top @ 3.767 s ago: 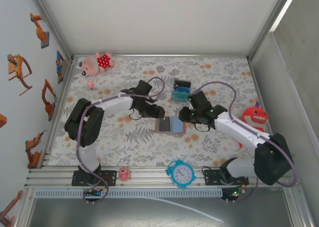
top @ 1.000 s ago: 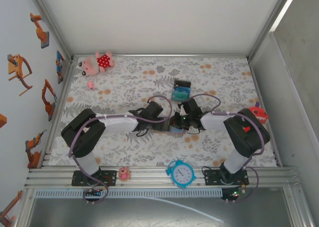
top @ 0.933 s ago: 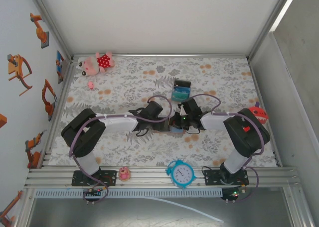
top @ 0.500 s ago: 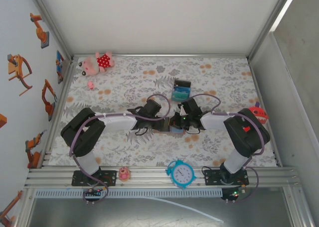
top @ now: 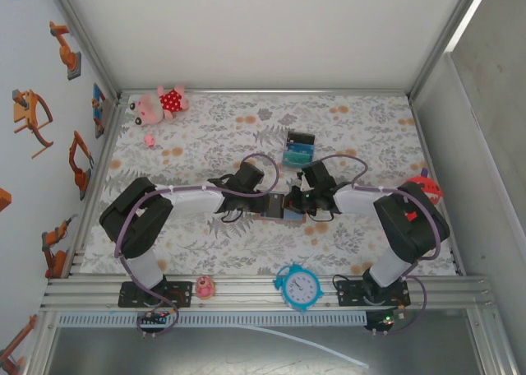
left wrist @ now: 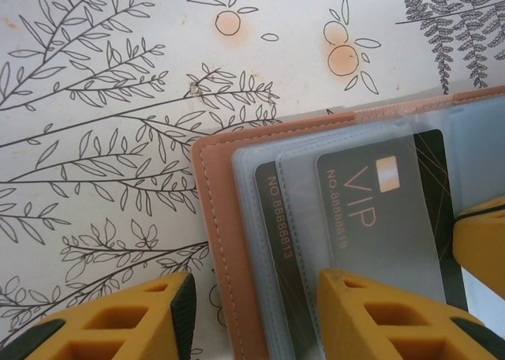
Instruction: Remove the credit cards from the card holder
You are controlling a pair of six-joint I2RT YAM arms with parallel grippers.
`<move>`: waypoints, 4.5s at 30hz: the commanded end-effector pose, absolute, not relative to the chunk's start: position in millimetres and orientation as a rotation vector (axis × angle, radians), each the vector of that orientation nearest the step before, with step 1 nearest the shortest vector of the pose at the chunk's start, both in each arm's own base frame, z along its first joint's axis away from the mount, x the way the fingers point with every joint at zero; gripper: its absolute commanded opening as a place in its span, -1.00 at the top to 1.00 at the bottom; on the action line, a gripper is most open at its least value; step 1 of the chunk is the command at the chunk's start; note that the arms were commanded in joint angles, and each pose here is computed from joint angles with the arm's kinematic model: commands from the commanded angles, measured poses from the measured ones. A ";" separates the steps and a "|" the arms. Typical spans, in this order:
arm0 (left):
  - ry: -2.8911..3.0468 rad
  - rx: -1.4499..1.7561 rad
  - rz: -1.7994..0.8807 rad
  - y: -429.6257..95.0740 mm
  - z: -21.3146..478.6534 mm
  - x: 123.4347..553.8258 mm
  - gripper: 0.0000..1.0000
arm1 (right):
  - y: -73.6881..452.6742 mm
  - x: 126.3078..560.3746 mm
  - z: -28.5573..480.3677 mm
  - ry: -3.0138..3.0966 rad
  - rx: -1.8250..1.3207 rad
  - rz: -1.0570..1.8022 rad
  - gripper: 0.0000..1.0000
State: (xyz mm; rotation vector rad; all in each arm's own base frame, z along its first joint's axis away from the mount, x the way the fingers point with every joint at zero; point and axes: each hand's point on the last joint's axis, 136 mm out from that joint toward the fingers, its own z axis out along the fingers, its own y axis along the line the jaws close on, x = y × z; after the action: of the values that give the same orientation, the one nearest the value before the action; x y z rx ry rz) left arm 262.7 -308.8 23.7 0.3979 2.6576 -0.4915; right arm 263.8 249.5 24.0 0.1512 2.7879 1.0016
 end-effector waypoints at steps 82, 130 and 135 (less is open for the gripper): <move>2.661 0.385 -0.474 -305.6 36.6 266.7 0.70 | 218.3 261.3 26.6 2.805 0.174 0.956 1.00; 2.670 0.593 -0.549 -368.2 14.0 262.0 0.79 | 182.7 261.0 56.8 2.873 0.128 0.614 1.00; 2.671 0.593 -0.547 -367.6 13.4 261.8 0.80 | 180.8 259.6 59.2 2.874 0.128 0.604 1.00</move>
State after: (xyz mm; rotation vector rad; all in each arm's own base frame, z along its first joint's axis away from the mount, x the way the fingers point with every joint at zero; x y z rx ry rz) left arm 268.2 -384.5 28.8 0.5922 2.6104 -0.6169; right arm 261.3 191.2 55.6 0.1286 2.8609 0.6755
